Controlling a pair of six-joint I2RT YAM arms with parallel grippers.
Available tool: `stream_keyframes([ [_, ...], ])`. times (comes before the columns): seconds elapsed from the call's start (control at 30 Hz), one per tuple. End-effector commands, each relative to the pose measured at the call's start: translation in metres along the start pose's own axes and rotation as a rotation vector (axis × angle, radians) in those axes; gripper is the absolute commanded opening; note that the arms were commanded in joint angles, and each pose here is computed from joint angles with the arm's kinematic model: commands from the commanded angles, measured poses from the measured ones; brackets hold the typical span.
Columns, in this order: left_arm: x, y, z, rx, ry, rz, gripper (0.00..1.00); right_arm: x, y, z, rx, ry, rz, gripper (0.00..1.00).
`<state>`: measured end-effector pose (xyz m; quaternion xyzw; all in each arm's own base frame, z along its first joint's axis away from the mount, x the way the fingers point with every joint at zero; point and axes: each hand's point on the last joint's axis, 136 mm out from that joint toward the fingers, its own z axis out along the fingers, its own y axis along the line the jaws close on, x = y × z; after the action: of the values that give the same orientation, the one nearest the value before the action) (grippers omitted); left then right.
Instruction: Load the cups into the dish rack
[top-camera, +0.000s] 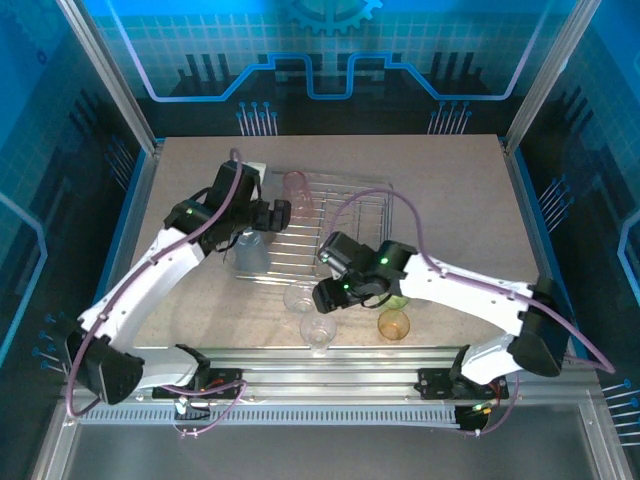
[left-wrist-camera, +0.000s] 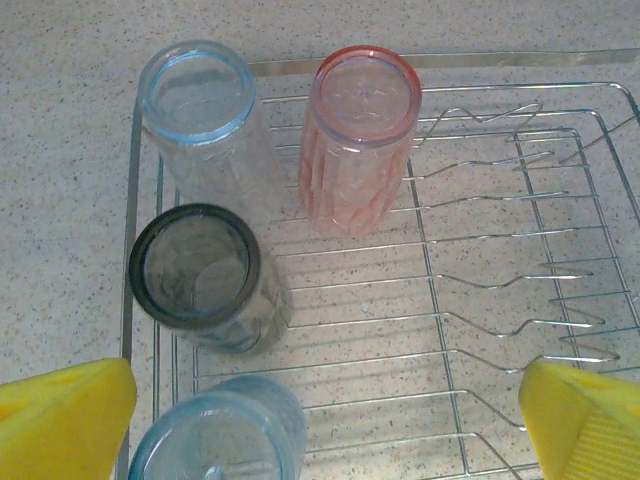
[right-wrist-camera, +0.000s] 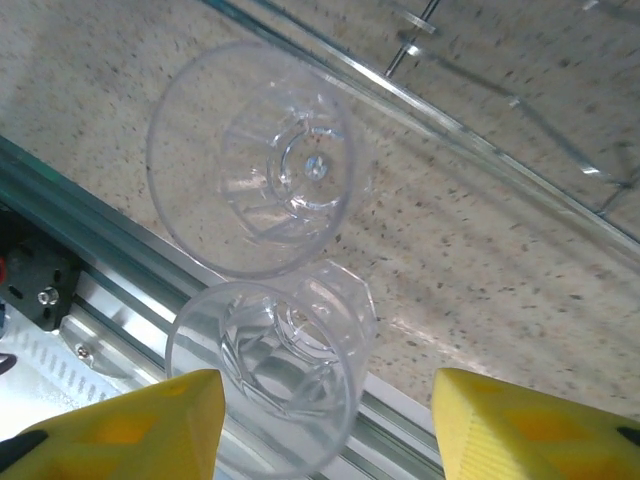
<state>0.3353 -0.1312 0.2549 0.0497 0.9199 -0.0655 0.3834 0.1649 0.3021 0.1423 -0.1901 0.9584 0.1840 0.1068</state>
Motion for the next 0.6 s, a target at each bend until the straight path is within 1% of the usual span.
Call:
stream_keyframes([
  [0.0,0.001,-0.003,-0.007,0.028,-0.036,-0.023,0.99,-0.008,0.016,0.011,-0.007,-0.013,0.059,0.57],
  [0.1,0.012,0.001,-0.007,0.013,-0.007,-0.025,0.99,-0.006,0.021,0.024,0.015,0.01,0.067,0.57],
  [0.27,0.022,0.004,-0.009,0.013,-0.002,-0.037,0.99,-0.008,0.015,0.037,0.072,0.012,0.072,0.58],
  [0.4,0.024,0.004,-0.008,0.014,0.002,-0.035,0.99,-0.015,0.01,0.039,0.085,-0.01,0.068,0.61],
  [0.57,0.026,0.004,-0.004,0.012,0.015,-0.029,0.99,-0.027,-0.006,0.037,0.118,-0.048,0.076,0.62],
])
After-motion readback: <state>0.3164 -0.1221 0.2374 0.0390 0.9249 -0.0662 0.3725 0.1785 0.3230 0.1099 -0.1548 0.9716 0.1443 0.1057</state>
